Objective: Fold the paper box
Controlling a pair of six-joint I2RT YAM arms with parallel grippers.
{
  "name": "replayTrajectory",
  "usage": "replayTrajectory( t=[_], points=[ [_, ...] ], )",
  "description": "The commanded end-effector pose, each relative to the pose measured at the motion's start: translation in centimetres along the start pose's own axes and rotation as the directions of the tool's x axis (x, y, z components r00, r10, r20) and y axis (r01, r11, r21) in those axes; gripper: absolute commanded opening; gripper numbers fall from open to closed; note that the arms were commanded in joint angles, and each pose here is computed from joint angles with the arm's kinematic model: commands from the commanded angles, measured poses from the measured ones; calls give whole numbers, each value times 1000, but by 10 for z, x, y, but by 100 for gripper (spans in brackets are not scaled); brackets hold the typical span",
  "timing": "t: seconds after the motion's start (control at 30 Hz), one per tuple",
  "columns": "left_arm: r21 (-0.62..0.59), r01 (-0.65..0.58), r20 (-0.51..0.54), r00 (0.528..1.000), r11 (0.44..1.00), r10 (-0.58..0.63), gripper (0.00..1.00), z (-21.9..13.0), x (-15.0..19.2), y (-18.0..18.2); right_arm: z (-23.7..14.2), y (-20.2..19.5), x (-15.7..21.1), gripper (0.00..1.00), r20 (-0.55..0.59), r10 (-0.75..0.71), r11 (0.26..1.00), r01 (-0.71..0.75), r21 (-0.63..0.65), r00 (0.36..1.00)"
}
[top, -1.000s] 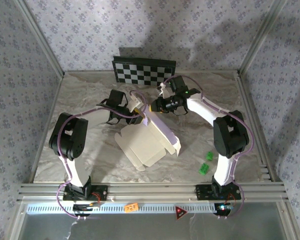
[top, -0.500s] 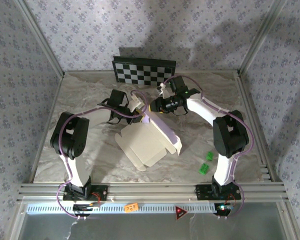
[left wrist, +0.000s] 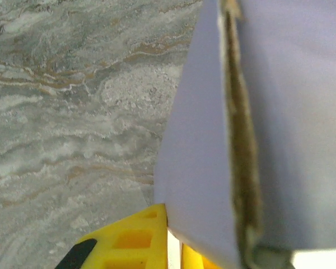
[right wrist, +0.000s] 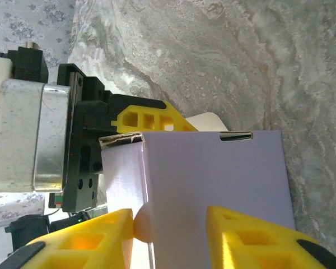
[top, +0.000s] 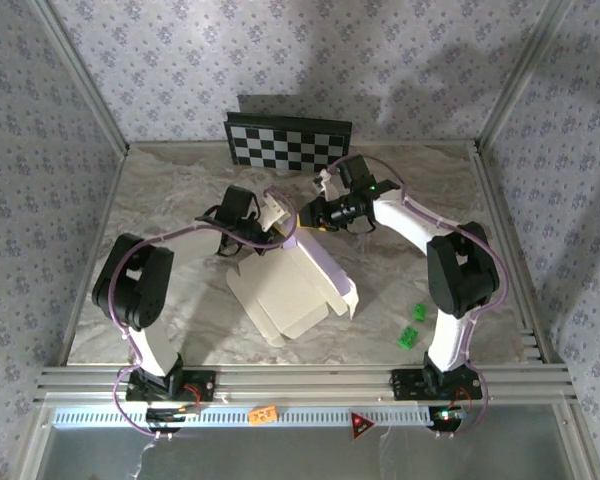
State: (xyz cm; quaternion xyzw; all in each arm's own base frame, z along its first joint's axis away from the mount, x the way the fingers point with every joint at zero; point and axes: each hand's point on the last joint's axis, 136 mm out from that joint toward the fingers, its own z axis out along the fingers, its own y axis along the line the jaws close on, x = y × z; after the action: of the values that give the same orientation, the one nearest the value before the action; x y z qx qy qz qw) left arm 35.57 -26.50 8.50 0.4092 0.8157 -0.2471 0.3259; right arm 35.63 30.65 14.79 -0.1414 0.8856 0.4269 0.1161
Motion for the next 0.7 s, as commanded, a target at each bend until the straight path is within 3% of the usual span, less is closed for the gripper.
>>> replayTrajectory(
  t=[0.0, 0.2, 0.47, 0.67],
  points=[
    [31, 11, 56, 998, 999, -13, 18, -9, -13, -19, 14, -23, 32, 36, -90, 79, 995, -72, 75, 993],
    [32, 22, 148, 989, 999, -27, 27, -5, -29, -17, 18, -24, 35, 33, -101, 82, 995, -75, 69, 992],
    [34, 79, 207, 975, 996, -84, 27, 10, -37, -8, 19, -25, 36, 32, -106, 80, 995, -73, 62, 991],
    [-90, 103, 202, 976, 991, -83, 11, 13, -30, 1, 19, -24, 36, 32, -103, 83, 995, -77, 61, 991]
  ],
)
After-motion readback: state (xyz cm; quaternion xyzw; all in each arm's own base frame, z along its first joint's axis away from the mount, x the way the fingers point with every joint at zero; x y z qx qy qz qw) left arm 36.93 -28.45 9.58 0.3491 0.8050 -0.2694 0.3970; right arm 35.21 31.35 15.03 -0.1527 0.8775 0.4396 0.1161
